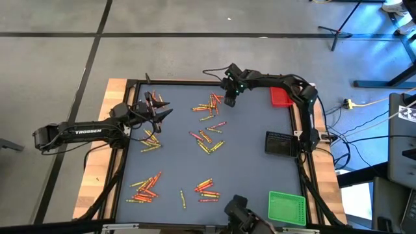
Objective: Sort crayons
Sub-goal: Put the orange crayon into the red basket
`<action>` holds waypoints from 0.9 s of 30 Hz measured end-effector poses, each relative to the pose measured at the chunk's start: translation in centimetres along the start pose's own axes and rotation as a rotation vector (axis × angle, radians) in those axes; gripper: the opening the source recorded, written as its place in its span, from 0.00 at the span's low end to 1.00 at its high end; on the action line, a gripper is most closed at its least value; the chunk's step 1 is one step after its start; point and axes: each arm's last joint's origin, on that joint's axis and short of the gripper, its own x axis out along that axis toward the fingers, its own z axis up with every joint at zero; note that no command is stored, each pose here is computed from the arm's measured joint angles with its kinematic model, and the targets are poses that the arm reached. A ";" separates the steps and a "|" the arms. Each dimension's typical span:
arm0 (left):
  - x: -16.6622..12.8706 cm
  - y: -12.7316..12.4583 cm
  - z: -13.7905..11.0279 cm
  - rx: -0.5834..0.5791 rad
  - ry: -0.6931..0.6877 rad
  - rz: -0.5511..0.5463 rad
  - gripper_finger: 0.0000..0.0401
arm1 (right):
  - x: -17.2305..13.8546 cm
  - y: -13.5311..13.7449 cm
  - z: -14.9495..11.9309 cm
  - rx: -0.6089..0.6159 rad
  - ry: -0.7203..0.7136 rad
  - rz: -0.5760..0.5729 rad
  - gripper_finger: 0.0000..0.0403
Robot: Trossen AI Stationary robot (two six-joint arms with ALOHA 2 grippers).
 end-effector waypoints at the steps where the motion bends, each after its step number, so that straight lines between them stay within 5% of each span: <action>1: 0.0 0.0 0.0 0.000 -0.001 0.001 0.36 | 0.2 0.0 -0.1 -0.005 0.007 0.003 0.26; 19: -0.1 0.2 1.4 0.021 -0.140 0.023 0.36 | 0.9 0.1 -0.8 -0.038 0.028 0.007 0.03; 27: -0.1 0.2 1.3 0.021 -0.137 0.023 0.36 | -2.0 0.1 0.4 -0.033 -0.004 -0.030 0.04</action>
